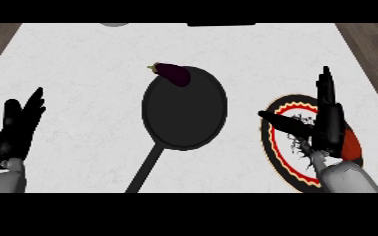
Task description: Pick the eggplant from the plate and place it in the pan
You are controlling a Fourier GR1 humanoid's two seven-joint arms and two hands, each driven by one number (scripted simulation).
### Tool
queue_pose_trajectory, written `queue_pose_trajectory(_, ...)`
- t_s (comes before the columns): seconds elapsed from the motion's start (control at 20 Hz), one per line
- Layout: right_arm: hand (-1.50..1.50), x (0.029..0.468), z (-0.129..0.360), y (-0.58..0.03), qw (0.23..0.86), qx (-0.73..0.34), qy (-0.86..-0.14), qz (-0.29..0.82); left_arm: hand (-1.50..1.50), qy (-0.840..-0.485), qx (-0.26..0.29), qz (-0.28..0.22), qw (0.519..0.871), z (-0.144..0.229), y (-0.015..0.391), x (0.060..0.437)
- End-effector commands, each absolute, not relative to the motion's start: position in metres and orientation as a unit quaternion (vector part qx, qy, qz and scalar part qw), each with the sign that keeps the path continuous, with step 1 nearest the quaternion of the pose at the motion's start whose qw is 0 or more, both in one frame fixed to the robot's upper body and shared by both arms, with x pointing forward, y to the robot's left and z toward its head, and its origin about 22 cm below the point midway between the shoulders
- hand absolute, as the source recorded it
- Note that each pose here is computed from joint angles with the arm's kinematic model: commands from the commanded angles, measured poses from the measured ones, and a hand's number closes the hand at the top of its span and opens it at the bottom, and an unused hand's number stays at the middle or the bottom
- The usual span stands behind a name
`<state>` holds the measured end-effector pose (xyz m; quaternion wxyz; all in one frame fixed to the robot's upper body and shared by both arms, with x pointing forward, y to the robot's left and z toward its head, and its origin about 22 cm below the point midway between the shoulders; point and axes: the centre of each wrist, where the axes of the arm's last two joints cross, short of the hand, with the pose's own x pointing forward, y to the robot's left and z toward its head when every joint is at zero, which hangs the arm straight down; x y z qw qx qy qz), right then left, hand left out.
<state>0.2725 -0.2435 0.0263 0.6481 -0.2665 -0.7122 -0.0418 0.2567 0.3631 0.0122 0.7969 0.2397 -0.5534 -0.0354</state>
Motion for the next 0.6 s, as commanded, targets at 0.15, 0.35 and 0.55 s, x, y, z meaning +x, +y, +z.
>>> queue_pose_trajectory(0.15,-1.50,0.204,0.057,-0.327,0.650,-0.270,-0.710,-0.015,0.00,-0.557,0.232,-0.035,0.797,0.015,0.365,0.253)
queue_pose_trajectory(0.35,-1.50,0.182,0.078,-0.348,0.649,-0.263,-0.714,-0.006,0.00,-0.556,0.227,-0.034,0.799,0.005,0.344,0.273)
queue_pose_trajectory(0.55,-1.50,0.148,0.086,-0.367,0.649,-0.274,-0.710,-0.008,0.00,-0.557,0.240,-0.040,0.794,0.023,0.345,0.258)
